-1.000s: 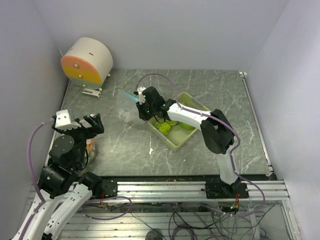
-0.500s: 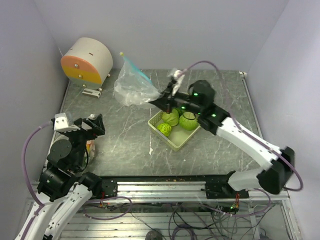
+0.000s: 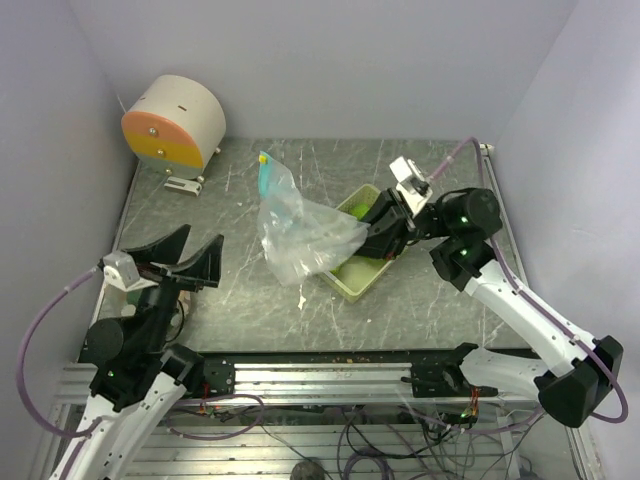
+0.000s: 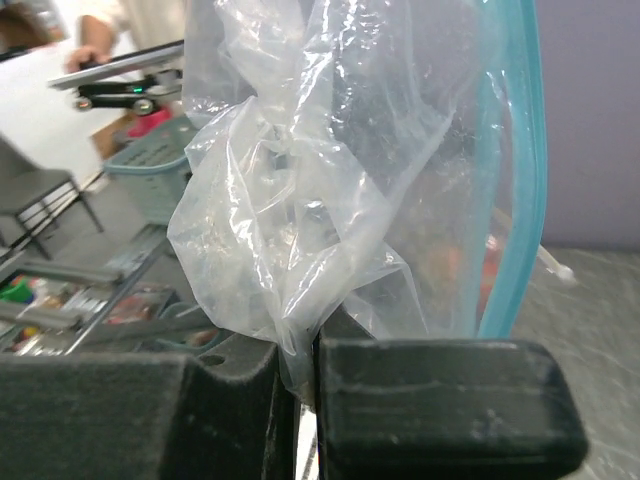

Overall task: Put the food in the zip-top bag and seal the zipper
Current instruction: Pick up the zipper food storage bag at the center of the board, then open the zipper of the food storage bag.

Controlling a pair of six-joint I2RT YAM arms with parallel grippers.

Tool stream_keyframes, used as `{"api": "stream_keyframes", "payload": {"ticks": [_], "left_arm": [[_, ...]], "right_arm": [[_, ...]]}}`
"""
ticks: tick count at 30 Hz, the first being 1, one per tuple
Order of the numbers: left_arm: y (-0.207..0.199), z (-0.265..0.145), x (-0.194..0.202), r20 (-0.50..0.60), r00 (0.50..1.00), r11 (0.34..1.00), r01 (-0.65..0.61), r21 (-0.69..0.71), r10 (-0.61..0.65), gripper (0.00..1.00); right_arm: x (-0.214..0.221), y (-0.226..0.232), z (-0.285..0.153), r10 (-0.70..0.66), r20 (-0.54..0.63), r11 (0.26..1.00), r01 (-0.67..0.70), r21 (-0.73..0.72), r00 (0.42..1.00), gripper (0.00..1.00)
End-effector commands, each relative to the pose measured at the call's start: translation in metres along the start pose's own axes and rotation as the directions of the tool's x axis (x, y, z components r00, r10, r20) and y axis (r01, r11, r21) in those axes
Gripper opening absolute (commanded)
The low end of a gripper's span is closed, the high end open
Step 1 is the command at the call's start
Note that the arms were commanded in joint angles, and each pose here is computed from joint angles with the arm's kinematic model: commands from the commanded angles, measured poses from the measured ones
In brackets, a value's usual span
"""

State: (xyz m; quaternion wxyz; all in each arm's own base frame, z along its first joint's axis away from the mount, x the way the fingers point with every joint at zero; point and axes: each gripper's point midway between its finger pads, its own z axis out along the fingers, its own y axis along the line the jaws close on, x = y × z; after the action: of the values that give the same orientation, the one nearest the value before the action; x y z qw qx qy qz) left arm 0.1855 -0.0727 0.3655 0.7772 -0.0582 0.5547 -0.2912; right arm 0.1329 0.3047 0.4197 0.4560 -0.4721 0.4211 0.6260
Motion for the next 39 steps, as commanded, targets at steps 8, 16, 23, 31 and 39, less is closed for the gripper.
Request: {"api": "stream_keyframes", "payload": {"ticks": [8, 16, 23, 31, 39], "left_arm": [[-0.132, 0.006, -0.062, 0.174, 0.968, 0.769, 0.030, 0.639, -0.183, 0.89], [-0.164, 0.013, -0.059, 0.117, 0.952, 0.598, 0.080, 0.797, -0.283, 0.80], [-0.182, -0.003, -0.050, 0.042, 0.943, 0.416, 0.107, 0.903, -0.331, 0.78], [-0.196, -0.019, -0.042, -0.047, 0.944, 0.273, 0.142, 0.952, -0.327, 0.76], [-0.210, -0.015, -0.019, -0.135, 0.957, 0.261, 0.203, 0.944, -0.258, 0.61]], "right_arm": [[-0.011, 0.089, -0.015, -0.008, -0.011, 0.948, 0.004, -0.318, 1.000, 0.09], [-0.009, 0.103, -0.018, 0.027, -0.019, 0.923, -0.032, -0.383, 0.999, 0.09], [-0.006, 0.105, -0.020, 0.069, -0.007, 0.901, -0.065, -0.429, 0.998, 0.09], [-0.004, 0.089, -0.012, 0.123, -0.010, 0.899, -0.115, -0.423, 0.992, 0.09], [-0.007, 0.079, -0.007, 0.135, -0.004, 0.898, -0.124, -0.422, 0.991, 0.08]]}}
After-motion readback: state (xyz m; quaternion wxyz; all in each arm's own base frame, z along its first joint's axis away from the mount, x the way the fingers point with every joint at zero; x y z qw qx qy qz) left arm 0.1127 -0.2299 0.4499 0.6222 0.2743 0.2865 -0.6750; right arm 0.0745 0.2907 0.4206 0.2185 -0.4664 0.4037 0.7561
